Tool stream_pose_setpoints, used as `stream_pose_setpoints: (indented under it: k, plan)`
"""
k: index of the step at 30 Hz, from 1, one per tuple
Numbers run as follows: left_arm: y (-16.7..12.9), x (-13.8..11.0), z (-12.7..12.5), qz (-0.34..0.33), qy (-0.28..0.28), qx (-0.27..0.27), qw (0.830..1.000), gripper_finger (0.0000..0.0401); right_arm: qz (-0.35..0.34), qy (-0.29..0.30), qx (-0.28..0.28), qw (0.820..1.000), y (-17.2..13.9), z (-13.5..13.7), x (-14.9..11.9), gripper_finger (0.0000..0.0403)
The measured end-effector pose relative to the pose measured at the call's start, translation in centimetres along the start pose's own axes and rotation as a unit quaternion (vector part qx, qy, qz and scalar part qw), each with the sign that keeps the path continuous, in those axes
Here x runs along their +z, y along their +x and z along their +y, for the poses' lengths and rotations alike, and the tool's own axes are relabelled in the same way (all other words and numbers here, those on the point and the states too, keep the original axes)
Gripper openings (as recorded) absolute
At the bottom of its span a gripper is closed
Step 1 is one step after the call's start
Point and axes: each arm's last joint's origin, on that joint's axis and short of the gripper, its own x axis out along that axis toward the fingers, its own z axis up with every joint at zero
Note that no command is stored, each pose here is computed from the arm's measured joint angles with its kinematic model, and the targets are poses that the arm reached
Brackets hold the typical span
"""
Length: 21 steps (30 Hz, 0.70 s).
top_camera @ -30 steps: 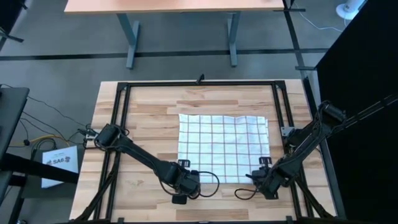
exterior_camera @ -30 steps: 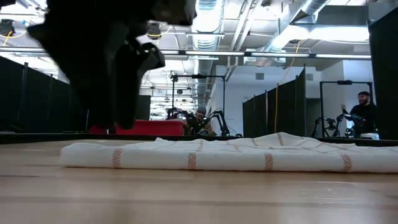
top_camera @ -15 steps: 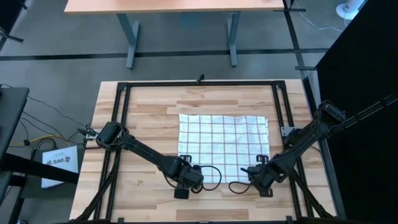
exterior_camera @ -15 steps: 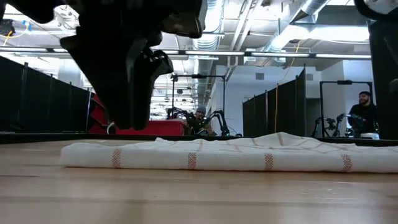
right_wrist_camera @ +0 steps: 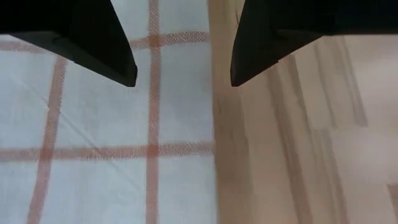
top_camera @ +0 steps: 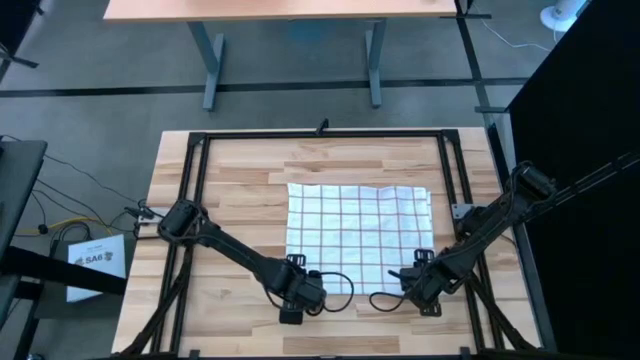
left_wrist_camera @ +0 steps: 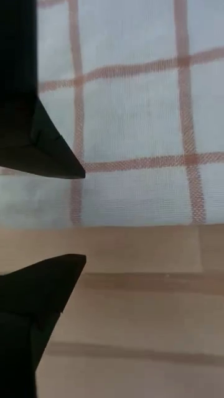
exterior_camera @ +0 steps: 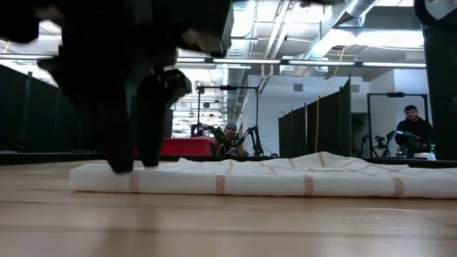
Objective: Roll towel
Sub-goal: Roll the towel
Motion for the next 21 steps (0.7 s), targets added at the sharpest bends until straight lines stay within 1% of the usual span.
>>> stream_pose_setpoints:
  k: [3,6,8,13,21]
  plan:
    - [0.3,-0.1,-0.2,0.0,0.001,0.008,1.0,0.0193,-0.001,0.0,0.001,1.0,0.2,0.2,-0.4,0.0249]
    - [0.2,0.0,0.0,-0.017,-0.002,0.044,0.999,0.0189,0.004,0.001,-0.008,1.0,0.4,-0.1,-0.6,0.0249]
    - [0.3,0.2,0.3,-0.021,-0.005,0.052,0.998,0.0186,0.001,0.001,-0.007,1.0,0.6,-0.2,-0.7,0.0249]
    - [1.3,0.1,0.3,-0.012,-0.005,0.057,0.998,0.0185,-0.002,0.013,-0.006,1.0,1.4,-0.7,-1.1,0.0248]
    - [2.3,0.2,-0.2,-0.01,-0.007,0.048,0.999,0.0185,-0.002,0.014,-0.006,1.0,1.5,-0.8,-1.2,0.0248]
